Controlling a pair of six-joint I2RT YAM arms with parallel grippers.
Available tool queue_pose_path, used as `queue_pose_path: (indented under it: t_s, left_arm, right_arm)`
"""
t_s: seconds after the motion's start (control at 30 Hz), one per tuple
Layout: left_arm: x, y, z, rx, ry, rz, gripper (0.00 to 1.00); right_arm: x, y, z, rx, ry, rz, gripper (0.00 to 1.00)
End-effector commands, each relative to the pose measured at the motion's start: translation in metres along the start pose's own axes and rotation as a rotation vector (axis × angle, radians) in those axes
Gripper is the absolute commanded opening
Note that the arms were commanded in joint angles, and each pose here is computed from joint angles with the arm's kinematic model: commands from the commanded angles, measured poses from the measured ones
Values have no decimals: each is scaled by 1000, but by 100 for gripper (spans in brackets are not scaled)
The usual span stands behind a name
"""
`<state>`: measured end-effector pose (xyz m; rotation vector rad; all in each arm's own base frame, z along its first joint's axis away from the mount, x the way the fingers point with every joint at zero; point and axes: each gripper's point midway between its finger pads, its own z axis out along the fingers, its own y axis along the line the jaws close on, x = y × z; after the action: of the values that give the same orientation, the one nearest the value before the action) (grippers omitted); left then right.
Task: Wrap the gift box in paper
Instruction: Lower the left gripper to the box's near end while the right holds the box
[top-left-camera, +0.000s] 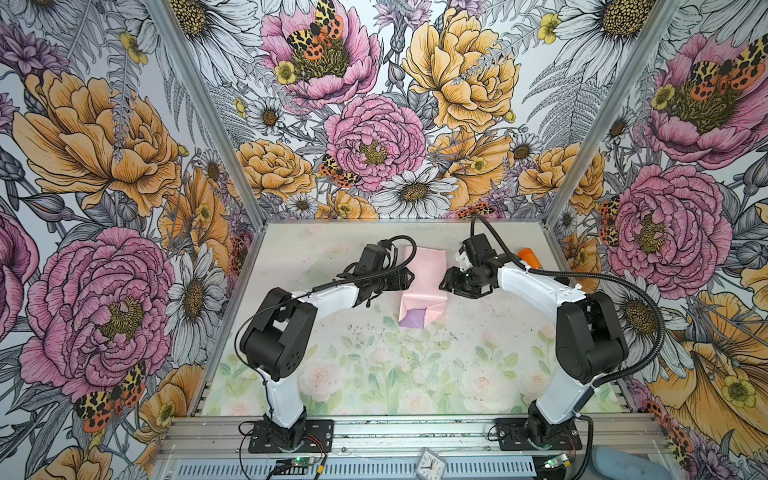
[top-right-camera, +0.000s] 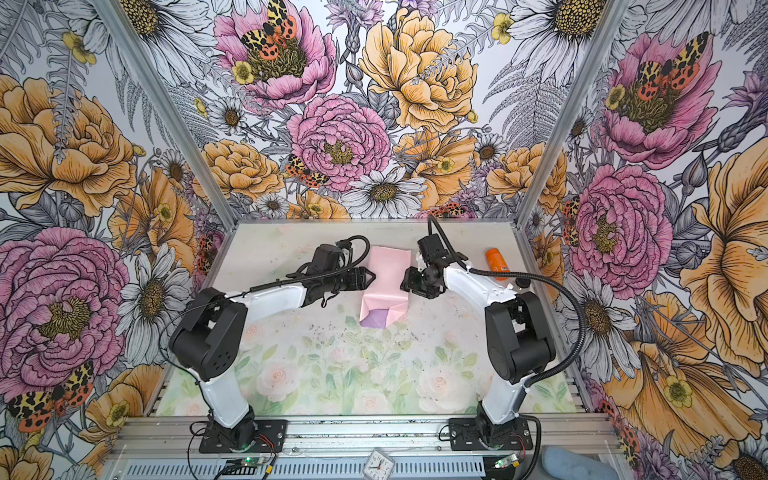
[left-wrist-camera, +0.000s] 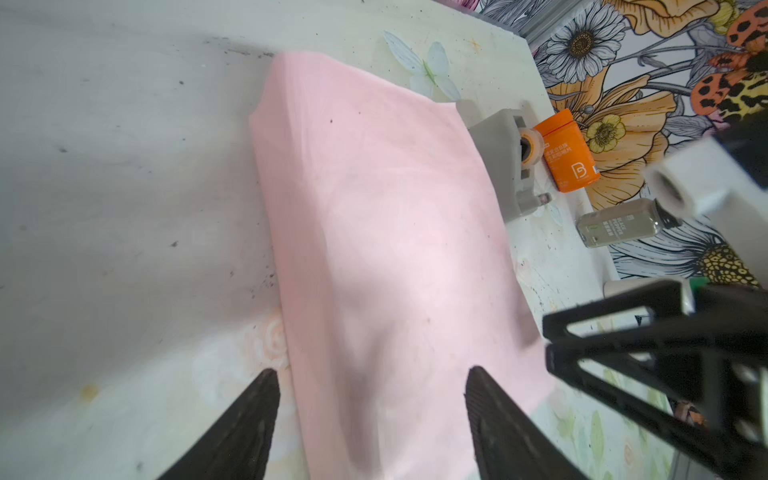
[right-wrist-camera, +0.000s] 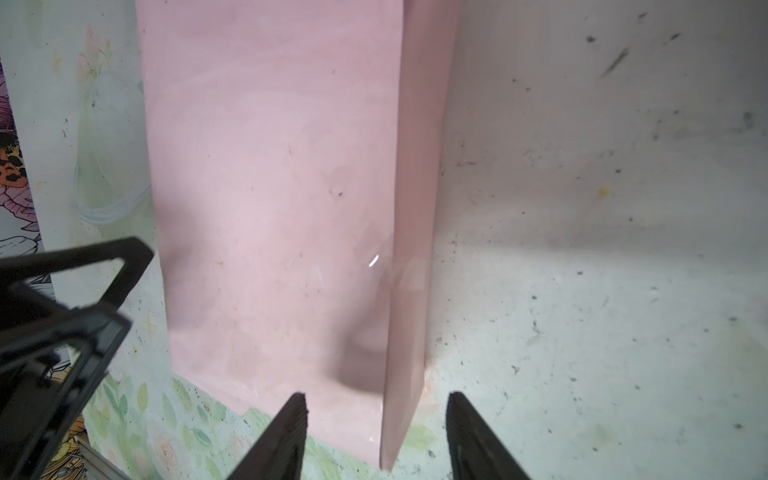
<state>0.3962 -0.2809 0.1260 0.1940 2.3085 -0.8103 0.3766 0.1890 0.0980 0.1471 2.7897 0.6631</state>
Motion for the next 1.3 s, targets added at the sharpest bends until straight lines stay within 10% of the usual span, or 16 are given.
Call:
queue_pose_path:
  t_s: [0.0,0.27,1.27]
  left_arm:
    - [10,-7,-26,-38,-50,100,71]
    - [72,-1,-16,-144,-38,148,67]
    - [92,27,35,-343,-41,210,36]
  right_arm:
    - [-16,0,8,21,-25,-25,55]
    - [-4,-17,24,69,19,-27,50]
    - [-2,-1,12,37,-2,-59,53]
